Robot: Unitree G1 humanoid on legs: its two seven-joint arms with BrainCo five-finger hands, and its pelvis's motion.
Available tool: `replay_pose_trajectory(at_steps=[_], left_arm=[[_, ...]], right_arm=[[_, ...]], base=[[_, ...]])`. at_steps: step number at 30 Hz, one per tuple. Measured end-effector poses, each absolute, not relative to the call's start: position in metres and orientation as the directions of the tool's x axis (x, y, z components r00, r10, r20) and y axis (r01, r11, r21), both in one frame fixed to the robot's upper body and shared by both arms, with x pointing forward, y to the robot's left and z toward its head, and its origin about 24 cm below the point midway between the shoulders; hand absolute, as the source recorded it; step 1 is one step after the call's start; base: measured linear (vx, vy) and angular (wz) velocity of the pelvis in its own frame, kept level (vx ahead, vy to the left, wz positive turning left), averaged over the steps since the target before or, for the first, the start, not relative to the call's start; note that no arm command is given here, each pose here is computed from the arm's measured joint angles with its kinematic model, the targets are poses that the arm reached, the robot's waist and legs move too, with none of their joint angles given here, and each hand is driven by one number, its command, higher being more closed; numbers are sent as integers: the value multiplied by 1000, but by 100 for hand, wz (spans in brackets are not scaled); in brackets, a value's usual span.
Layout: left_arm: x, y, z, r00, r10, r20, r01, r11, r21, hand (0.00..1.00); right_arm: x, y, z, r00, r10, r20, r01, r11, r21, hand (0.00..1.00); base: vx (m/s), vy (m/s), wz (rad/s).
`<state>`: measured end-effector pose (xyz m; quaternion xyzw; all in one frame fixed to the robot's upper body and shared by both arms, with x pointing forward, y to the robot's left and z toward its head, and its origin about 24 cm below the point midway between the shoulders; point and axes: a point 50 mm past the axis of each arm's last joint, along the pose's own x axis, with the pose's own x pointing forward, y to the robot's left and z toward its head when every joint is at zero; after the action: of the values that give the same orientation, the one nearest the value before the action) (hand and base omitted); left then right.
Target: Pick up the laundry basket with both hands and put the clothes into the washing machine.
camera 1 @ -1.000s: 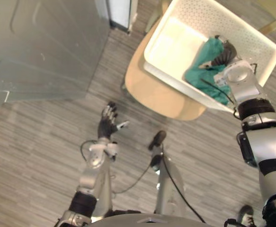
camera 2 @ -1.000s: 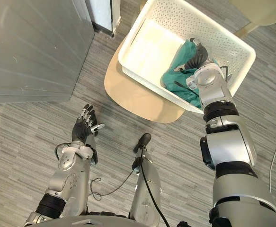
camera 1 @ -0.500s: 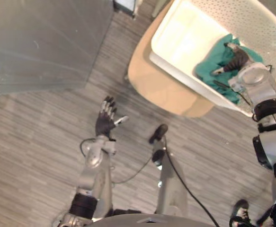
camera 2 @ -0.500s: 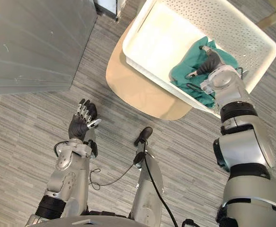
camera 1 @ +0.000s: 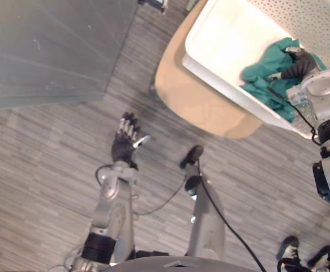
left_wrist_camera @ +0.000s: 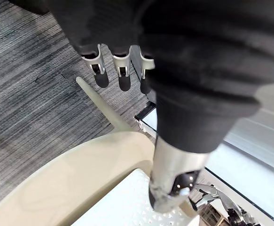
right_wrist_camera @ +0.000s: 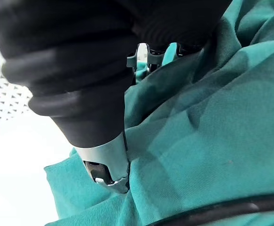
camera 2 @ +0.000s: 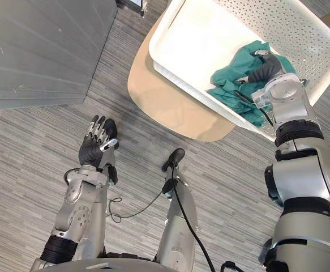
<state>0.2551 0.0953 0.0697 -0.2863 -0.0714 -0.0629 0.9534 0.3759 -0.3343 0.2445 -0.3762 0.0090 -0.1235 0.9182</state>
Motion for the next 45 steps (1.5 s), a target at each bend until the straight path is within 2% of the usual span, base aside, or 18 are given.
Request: replay_pose_trajectory(at_steps=[9,20,26,32,39,44,45], left_arm=[[255,97,75,980,-62,188,160,810,-564,0],[257,100,83,979,-8,206,130,799,-587,0],[259,101,84,981,19,195,102,798,-593,0],[259,101,83,982,30,184,87,800,-594,0],[258,94,73,987,-15,158,97,847,-523,0],[257,96,68,990,-25,141,93,860,-502,0],[257,100,67,990,-24,139,90,870,-486,0]], right_arm=[[378,-334,236,943,-309,125,324,763,-560,100],[375,-330,234,877,-420,233,469,855,-221,100],[366,-319,253,788,-499,361,508,858,78,100],[345,-312,264,684,-560,467,485,828,283,100],[320,-300,270,603,-548,579,410,836,365,100],[322,-297,267,607,-548,575,400,837,375,100],[324,-296,265,616,-545,569,401,839,368,0]], base=[[-2,-47,0],[-12,-53,-1],[-40,-72,-1],[-30,-84,10],[-5,-96,13],[14,-68,3],[-16,-61,-4]])
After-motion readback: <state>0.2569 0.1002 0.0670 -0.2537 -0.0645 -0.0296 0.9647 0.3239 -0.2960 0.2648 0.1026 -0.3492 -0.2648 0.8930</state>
